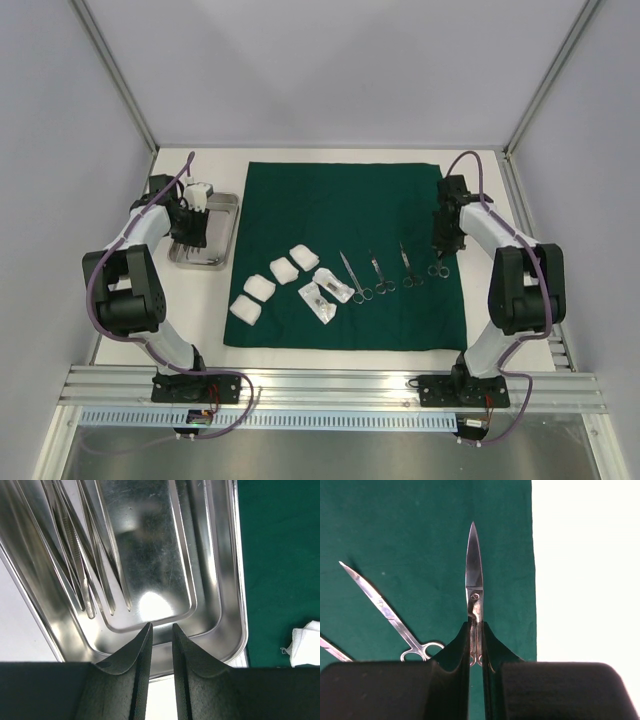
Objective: Prepare the surgical pack
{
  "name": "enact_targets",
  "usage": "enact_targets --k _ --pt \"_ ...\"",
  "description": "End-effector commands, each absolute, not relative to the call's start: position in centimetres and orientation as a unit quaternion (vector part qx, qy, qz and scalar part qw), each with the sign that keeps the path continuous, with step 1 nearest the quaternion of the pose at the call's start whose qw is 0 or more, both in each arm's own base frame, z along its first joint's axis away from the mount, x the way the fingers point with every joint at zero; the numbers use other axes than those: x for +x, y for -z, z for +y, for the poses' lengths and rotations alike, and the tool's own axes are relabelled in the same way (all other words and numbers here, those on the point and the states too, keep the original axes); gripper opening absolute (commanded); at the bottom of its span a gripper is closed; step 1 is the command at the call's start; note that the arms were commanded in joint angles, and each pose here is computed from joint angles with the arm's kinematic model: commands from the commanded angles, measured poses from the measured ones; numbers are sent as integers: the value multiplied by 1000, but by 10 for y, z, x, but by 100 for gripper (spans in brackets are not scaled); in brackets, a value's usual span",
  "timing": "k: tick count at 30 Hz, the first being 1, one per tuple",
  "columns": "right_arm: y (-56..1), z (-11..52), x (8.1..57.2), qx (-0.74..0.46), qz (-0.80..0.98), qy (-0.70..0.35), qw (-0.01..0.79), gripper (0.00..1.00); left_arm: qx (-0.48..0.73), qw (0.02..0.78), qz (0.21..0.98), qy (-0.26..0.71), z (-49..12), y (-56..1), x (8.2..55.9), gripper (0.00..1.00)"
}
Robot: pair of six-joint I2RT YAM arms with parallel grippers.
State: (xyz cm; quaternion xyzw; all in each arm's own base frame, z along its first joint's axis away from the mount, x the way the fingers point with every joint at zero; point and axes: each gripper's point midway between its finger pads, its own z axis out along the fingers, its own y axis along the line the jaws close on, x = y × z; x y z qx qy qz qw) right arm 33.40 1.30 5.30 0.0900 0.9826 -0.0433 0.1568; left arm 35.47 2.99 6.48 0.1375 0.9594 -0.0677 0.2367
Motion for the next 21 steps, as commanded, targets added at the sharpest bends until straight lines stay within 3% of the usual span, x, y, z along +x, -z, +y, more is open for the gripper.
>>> enact_targets --k 1,11,21 --pt "-70 11 346 99 973 44 203 1 150 249 954 80 25 -76 353 30" --pt "-126 61 369 123 943 -41 305 0 188 274 927 177 -12 -122 346 30" --pt "-160 161 391 94 916 -131 368 1 287 293 859 305 -130 -183 330 34"
